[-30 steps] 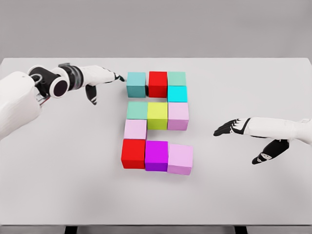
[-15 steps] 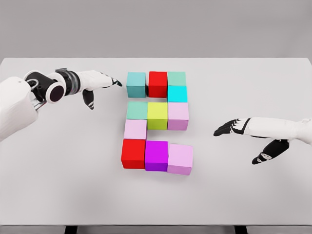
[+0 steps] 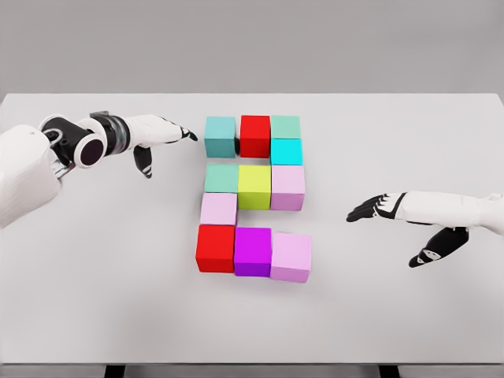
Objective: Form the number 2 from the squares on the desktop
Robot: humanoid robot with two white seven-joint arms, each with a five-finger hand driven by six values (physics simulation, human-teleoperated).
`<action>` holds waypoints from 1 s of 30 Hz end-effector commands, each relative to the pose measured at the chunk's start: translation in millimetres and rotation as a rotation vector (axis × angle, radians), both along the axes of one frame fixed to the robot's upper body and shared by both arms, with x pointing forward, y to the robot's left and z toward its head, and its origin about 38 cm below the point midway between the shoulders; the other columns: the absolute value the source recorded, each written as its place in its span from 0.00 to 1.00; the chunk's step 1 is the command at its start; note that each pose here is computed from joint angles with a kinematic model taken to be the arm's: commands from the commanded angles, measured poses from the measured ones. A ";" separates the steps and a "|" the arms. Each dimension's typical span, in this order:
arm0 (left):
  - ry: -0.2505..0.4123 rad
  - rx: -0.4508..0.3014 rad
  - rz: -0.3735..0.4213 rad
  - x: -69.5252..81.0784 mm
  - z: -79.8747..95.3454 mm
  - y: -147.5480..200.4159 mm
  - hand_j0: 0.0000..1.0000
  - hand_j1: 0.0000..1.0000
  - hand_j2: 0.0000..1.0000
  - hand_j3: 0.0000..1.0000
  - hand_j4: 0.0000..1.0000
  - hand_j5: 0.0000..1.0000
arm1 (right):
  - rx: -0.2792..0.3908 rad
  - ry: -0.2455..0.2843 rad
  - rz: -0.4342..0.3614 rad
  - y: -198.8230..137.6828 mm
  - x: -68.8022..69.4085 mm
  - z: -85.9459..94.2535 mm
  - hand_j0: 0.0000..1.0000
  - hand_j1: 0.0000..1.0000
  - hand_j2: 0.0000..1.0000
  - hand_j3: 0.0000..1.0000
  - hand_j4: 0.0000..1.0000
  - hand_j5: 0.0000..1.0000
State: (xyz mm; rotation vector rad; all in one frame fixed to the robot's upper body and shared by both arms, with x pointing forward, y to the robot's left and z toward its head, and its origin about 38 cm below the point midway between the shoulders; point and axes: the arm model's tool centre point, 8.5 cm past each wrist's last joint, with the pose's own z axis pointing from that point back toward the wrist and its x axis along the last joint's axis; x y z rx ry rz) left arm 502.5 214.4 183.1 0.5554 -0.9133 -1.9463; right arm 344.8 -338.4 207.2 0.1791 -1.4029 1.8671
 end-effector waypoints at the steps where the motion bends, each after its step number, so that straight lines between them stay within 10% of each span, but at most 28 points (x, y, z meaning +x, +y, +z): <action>1: -0.001 0.000 -0.001 0.6 -0.5 -1.5 1.00 1.00 1.00 1.00 1.00 1.00 | 0.006 0.003 -0.004 0.0 0.2 0.7 1.00 1.00 1.00 1.00 1.00 1.00; 30: 0.003 -0.014 -0.011 7.5 -3.1 -20.7 1.00 1.00 1.00 1.00 1.00 1.00 | 0.003 0.007 0.004 1.7 -2.3 -1.5 1.00 1.00 1.00 1.00 1.00 1.00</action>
